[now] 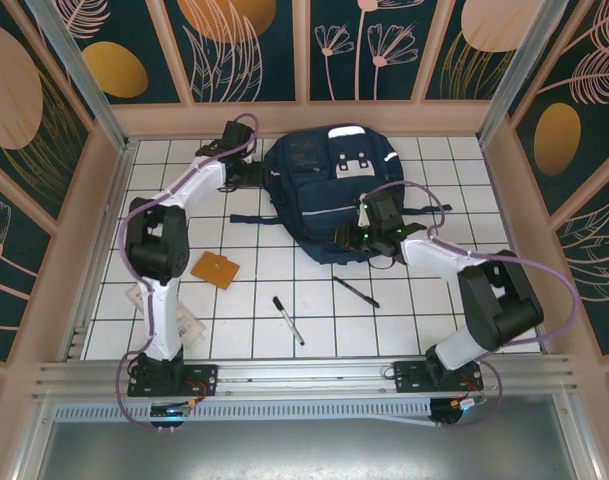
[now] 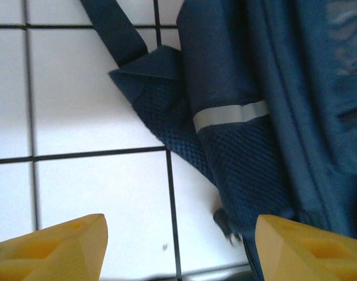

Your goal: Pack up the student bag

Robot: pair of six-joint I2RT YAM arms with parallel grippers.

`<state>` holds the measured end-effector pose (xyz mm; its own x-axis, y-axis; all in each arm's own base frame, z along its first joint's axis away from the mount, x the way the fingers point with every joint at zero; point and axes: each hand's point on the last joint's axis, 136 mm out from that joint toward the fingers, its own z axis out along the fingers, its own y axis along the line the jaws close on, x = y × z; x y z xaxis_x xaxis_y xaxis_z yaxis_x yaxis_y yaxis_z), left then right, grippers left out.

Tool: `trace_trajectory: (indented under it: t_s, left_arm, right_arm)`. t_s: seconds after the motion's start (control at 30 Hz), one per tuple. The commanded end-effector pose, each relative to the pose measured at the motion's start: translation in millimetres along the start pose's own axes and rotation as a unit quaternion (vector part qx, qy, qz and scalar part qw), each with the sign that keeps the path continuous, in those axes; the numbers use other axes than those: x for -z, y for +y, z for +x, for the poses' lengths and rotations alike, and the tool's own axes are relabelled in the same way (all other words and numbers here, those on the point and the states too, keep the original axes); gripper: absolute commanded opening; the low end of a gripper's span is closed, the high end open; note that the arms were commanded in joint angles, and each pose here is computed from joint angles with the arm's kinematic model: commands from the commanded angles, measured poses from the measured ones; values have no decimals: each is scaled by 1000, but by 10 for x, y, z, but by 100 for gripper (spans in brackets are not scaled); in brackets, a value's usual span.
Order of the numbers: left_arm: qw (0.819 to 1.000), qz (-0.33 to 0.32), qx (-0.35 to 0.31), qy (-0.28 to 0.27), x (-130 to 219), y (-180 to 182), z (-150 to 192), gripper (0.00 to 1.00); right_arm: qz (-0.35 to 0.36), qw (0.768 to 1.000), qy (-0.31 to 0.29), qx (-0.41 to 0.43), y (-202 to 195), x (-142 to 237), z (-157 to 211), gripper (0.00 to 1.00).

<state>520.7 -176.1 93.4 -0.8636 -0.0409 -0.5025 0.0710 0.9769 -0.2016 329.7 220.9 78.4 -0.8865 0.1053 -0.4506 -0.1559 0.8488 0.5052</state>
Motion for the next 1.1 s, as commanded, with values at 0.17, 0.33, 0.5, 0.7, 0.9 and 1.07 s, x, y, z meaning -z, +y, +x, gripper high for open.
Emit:
trace_trajectory:
  t_s: [0.17,0.33,0.5,0.7,0.9,1.07]
  left_arm:
    - [999,47,-19,-3,-636,-296,1,64]
    - [996,90,-14,8,-659,-389,208,47]
    - [996,89,-14,-5,-350,-314,391,2]
    - [992,127,6,-1,52,-407,635,0]
    - [986,164,6,27,294,-825,959,0]
    - [977,201,73,24,501,-1147,1035,0]
  right_arm:
    - [14,1000,8,0,-170,-287,-83,28]
    - [27,999,16,-18,-363,-335,-104,26]
    - [46,998,6,-35,-730,-320,-341,22]
    - [55,997,-24,-42,-1072,-354,-718,21]
    - [73,993,-74,-48,-1103,-75,-1154,27]
    - [60,993,-81,-55,-808,277,-1041,33]
